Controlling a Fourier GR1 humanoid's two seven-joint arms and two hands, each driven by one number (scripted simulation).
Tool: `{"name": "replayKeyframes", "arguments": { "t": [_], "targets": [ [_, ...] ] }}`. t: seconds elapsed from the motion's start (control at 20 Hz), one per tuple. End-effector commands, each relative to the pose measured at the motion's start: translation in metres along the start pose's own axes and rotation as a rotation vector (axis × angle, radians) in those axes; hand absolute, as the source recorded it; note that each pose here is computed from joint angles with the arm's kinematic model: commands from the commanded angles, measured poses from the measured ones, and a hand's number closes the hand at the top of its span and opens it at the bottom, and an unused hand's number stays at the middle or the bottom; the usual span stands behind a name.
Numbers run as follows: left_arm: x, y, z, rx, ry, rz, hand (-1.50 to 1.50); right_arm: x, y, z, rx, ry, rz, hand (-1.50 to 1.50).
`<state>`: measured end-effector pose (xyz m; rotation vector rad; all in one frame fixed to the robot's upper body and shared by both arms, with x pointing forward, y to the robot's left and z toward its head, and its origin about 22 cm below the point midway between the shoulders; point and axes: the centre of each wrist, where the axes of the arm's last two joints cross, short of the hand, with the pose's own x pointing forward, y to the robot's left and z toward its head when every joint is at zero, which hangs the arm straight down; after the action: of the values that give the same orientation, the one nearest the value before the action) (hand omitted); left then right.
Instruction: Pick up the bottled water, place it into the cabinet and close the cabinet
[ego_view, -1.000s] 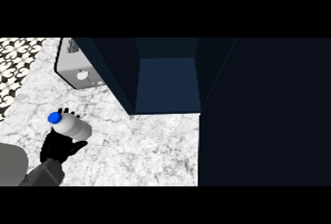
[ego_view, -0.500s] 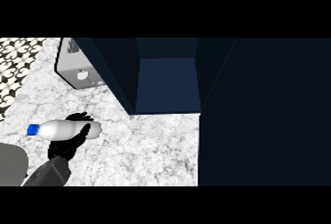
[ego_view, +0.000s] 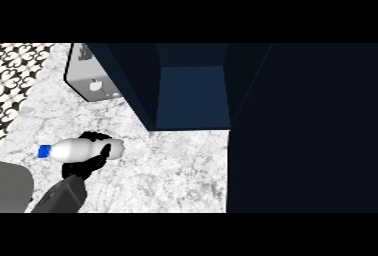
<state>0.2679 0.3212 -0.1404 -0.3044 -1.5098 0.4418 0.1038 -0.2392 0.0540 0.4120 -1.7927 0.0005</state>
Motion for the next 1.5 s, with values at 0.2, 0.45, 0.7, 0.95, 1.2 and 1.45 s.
{"name": "replayKeyframes", "arguments": {
  "t": [0.2,0.45,0.7,0.95,1.2,1.45],
  "targets": [
    [-0.027,0.008,0.041,-0.065,-0.037,0.032,1.50,-0.005,0.010,0.004,0.001,0.005,0.008,-1.50],
    [-0.028,-0.001,0.037,-0.061,-0.050,0.095,1.50,-0.013,-0.020,0.012,-0.006,0.005,-0.006,-1.50],
    [-0.012,-0.004,0.026,-0.123,-0.034,0.101,1.50,-0.006,0.001,-0.016,-0.010,0.003,0.015,-1.50],
    [-0.023,-0.049,0.030,-0.131,-0.043,0.123,1.50,-0.011,0.000,-0.001,-0.005,0.017,-0.001,-1.50],
    [0.010,-0.066,0.036,-0.150,-0.018,0.076,1.50,-0.002,0.006,0.004,0.007,0.020,-0.014,-1.50],
    [0.011,-0.110,0.034,-0.196,-0.024,0.056,1.50,-0.020,0.009,0.003,0.002,0.014,-0.016,-1.50]
  ]
}}
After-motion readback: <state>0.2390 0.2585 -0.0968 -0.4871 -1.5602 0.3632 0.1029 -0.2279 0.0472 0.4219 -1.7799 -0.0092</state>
